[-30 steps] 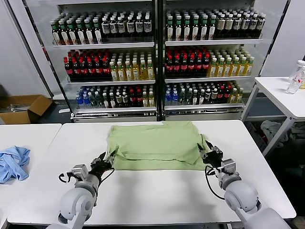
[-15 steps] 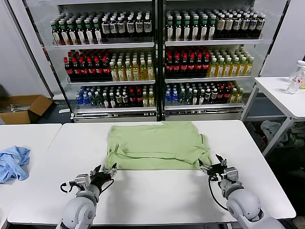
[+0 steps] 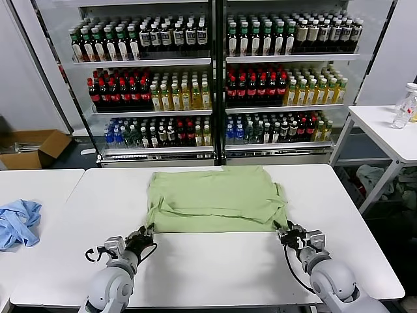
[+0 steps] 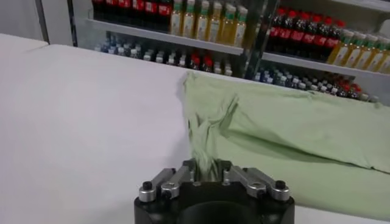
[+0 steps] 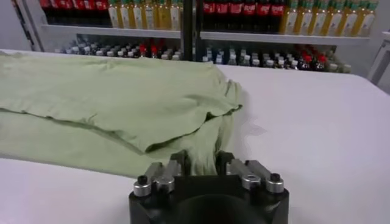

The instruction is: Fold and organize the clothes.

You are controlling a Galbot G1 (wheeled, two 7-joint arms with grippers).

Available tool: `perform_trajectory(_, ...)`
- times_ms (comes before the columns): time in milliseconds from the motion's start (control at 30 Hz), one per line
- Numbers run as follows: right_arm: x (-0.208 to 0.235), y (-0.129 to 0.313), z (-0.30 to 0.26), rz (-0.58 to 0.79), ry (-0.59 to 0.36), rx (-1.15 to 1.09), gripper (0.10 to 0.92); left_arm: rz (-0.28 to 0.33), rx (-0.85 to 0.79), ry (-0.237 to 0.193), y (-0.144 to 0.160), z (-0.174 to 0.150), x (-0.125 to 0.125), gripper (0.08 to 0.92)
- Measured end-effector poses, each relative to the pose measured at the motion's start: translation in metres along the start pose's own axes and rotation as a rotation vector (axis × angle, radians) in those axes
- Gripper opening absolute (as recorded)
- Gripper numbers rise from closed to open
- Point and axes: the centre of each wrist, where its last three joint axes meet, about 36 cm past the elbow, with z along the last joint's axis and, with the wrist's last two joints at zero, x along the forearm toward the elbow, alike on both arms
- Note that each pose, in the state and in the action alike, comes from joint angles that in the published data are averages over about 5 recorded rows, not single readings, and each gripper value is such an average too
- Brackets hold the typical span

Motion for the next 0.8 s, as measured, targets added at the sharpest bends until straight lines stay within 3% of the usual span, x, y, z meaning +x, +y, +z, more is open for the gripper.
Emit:
perform_trajectory(167,0.017,0.001,0.003,-0.011,-0.011,0.020,0.138,0.010,0.020,-0.006,0.001,0.001,0.005,0.091)
perform_trajectory(367,0.049,0.009,0.011,-0.026,-0.031,0.044,0.138,0.009,0.040,-0.015,0.002,0.008,0.026,0.084)
perform_trajectory(633,0.100,0.023,0.020,-0.026,-0.031,0.075,0.142,-0.003,0.062,-0.002,-0.002,0.023,0.084,0.084)
perform_trajectory(800,0.124,0.029,0.019,-0.010,-0.027,0.117,0.246,-0.014,0.046,0.022,-0.005,0.031,0.122,0.084)
